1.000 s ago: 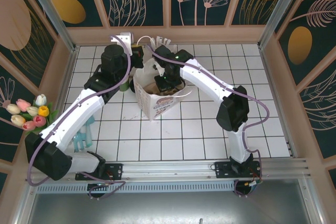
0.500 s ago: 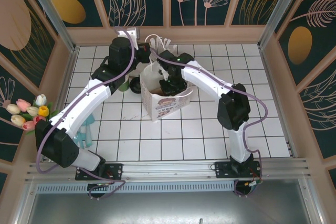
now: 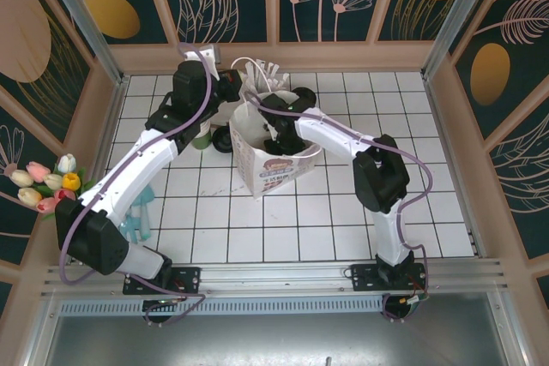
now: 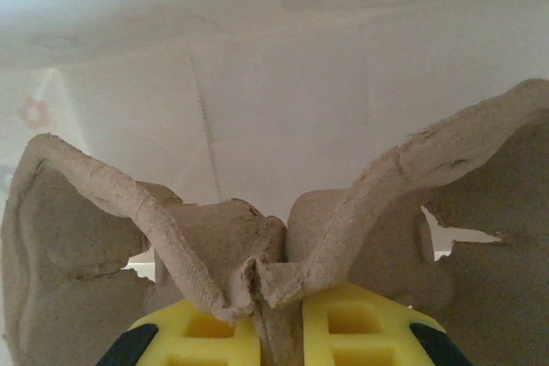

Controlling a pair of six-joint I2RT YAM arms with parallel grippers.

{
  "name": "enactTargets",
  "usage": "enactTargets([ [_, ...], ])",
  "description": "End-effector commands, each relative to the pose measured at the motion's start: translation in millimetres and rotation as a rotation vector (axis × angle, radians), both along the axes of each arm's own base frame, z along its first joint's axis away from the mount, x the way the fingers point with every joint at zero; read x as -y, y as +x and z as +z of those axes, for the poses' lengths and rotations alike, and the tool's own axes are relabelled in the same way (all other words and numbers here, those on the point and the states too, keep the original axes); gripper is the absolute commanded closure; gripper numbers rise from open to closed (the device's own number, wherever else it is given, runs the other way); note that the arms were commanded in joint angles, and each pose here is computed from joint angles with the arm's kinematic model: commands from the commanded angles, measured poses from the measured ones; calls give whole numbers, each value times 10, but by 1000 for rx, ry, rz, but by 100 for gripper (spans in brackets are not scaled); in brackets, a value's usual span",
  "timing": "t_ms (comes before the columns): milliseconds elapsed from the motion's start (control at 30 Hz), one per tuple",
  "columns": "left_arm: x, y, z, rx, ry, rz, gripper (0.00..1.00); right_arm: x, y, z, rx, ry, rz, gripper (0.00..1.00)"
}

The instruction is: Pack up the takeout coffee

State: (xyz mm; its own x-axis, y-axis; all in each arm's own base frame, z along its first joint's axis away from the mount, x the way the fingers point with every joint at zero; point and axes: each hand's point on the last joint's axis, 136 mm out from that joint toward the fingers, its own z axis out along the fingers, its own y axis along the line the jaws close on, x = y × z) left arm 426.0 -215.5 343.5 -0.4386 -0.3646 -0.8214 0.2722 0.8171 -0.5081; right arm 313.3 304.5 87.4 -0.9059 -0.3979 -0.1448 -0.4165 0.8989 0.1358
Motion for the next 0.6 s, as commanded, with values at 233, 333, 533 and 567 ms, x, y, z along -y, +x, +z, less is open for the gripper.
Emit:
enactTargets([
  [233,-132,-130,266,78,-39,28,100,47,39,-186,70,-30,-16,96],
  [333,-145,-167,277,94,-32,22,100,66,61,-239,85,-43,-20,96],
  [533,-183,-190,321,103,-34,33,100,98,121,-293,134,-46,-49,96],
  [567,-182,-194,337,106,-37,33,100,101,128,-306,141,-43,-54,96],
])
